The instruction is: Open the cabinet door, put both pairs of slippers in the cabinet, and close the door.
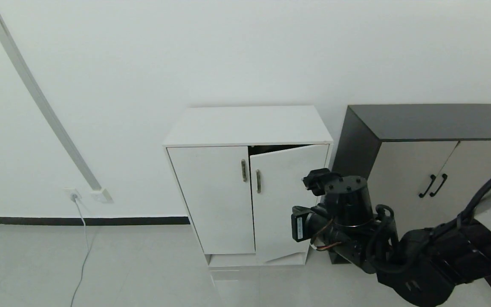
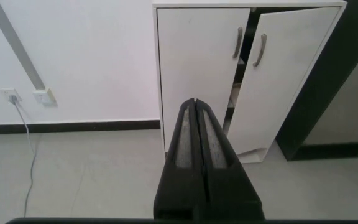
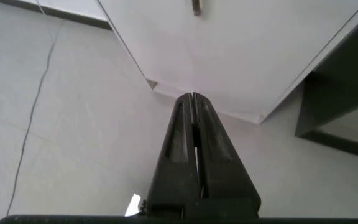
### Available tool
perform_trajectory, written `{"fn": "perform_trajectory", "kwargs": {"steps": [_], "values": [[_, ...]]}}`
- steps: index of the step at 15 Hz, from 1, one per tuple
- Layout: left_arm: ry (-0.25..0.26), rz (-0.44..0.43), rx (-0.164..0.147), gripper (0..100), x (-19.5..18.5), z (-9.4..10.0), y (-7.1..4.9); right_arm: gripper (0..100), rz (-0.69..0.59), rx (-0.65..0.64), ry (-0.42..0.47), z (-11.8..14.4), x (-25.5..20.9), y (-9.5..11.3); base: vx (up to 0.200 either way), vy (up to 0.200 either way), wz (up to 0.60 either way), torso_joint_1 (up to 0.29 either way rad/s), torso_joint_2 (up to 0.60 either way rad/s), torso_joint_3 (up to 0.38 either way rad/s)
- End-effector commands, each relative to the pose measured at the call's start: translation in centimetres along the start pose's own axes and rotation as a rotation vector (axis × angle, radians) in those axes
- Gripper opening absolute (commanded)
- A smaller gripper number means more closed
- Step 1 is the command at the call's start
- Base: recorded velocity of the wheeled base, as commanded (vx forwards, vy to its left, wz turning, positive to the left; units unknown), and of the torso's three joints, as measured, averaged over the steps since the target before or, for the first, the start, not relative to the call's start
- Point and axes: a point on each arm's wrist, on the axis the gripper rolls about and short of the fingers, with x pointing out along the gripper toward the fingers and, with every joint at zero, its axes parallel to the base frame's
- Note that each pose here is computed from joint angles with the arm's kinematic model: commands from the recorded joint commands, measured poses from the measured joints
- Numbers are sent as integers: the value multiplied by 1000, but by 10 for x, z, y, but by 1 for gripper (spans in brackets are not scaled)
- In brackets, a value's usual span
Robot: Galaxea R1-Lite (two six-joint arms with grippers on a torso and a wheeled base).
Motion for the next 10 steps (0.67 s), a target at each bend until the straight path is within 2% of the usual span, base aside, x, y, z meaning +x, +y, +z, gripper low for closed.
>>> {"fn": "perform_trajectory", "kwargs": {"steps": [1,3,6,10], "values": [[3,0,0,0,0,0,0,0,28,-51,10,-18,-9,-5,0,0,0,0,0,0],[1,0,0,0,0,0,0,0,47,-64,24,-30,-16,-5,0,0,0,0,0,0],[1,0,-1,0,0,0,0,0,59,-76,52,-44,-22,-3,200,0,0,-2,1,4],[1,0,-1,0,0,0,0,0,61,-79,55,-46,-20,-2,200,0,0,5,-1,1]]}}
